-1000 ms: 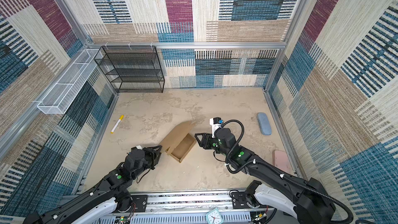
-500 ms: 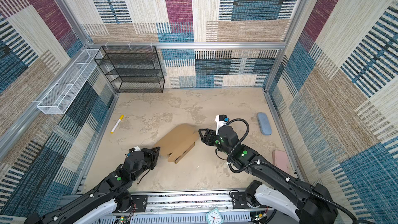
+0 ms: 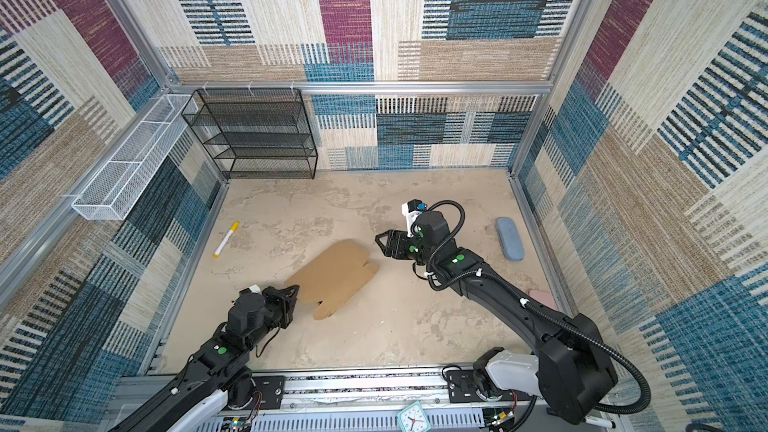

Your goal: Fold the paper box

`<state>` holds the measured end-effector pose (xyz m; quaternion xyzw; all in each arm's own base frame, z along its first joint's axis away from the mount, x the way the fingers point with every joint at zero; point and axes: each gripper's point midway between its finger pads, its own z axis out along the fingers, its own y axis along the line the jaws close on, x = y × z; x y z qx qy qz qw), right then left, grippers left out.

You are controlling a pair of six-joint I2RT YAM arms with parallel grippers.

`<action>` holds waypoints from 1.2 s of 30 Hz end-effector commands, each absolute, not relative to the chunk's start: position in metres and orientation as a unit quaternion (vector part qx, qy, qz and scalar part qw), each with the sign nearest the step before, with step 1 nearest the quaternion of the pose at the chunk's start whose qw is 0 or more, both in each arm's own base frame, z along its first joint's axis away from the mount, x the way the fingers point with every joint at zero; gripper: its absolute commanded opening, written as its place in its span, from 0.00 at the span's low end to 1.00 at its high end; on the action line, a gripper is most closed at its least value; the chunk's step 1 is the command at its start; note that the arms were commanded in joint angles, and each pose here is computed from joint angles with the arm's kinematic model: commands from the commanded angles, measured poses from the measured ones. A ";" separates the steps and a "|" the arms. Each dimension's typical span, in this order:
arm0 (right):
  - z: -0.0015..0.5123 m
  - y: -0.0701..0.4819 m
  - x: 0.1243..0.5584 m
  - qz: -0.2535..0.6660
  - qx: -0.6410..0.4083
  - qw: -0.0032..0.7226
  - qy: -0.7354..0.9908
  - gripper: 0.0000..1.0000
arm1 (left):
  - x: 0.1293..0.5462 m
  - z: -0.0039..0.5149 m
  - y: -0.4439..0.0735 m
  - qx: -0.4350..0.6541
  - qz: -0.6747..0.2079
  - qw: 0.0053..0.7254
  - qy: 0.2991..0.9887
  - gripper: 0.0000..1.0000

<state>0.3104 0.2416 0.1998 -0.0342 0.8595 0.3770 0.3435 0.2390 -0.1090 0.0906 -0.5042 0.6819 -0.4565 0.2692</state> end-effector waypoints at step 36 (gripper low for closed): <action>0.134 0.174 0.248 0.437 0.065 0.293 0.848 0.71 | 0.308 0.107 -0.227 -0.105 -0.541 0.114 0.826 0.10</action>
